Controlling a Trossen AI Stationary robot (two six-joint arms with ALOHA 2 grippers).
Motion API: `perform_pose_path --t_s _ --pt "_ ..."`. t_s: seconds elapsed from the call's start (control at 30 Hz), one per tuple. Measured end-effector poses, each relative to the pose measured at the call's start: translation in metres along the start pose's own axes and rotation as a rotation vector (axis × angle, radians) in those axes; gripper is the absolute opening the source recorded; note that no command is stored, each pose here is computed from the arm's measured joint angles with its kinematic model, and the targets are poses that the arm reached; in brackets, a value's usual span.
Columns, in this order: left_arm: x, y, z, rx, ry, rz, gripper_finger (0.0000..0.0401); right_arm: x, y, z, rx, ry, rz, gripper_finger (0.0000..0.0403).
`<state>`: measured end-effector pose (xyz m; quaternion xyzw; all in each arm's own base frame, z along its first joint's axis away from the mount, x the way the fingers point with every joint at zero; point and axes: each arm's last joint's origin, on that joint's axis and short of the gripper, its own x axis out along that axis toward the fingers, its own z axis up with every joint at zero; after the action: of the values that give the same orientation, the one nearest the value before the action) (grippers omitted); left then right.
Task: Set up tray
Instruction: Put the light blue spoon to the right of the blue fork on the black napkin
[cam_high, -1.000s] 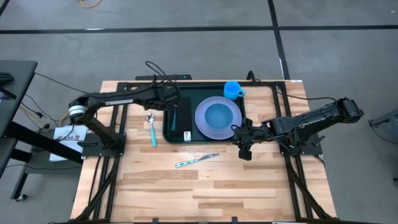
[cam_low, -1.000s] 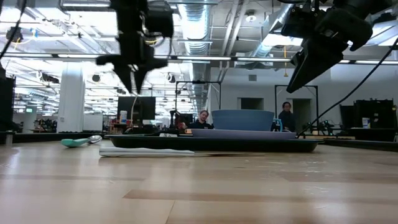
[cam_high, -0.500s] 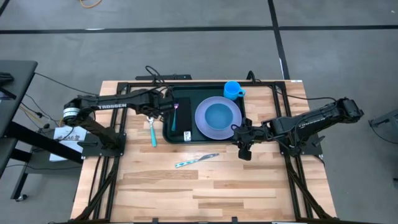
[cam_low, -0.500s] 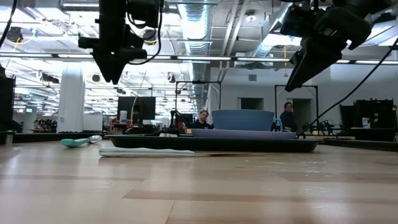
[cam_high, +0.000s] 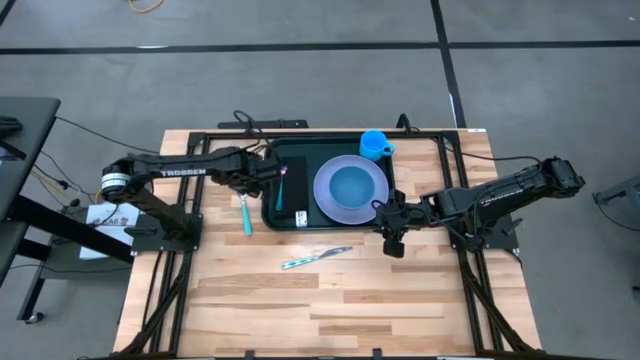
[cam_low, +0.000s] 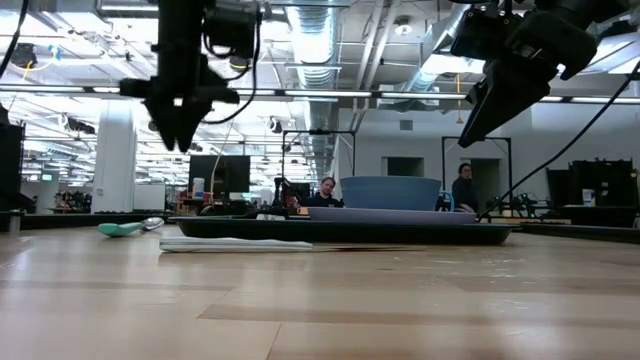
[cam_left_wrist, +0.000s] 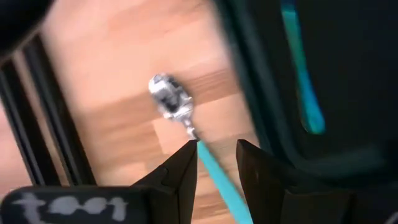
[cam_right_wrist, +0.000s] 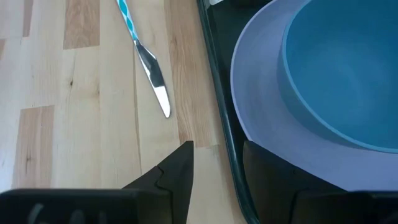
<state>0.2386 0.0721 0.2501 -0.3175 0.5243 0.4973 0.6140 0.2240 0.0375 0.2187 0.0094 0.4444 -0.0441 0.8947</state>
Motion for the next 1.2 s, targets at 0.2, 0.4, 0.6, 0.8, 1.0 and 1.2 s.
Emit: perform_pose_path --t_s 0.2,0.4,0.6,0.8,1.0,1.2 --pt "0.023 0.006 -0.013 -0.138 0.089 0.048 0.0103 0.0 0.0 0.0 0.0 -0.001 0.0 0.0134" --pt "0.046 0.005 -0.021 -0.221 0.109 0.015 0.0103 0.0 0.0 0.0 0.0 -0.004 0.0 0.0133" --pt "0.064 0.008 -0.027 -0.248 0.137 -0.009 0.0103 0.0 0.0 0.001 0.0 -0.007 0.001 0.0134" --pt "0.078 0.01 -0.033 -0.269 0.147 -0.019 0.0103 0.0 0.0 0.001 0.0 -0.007 0.001 0.0133" --pt "0.087 0.012 -0.034 -0.246 0.134 -0.048 0.0103 0.0 0.0 0.001 0.001 -0.007 0.001 0.0134" --pt "0.089 0.017 -0.031 -0.24 0.123 -0.017 0.0104 0.0 0.0 0.001 0.001 -0.008 0.001 0.0134"
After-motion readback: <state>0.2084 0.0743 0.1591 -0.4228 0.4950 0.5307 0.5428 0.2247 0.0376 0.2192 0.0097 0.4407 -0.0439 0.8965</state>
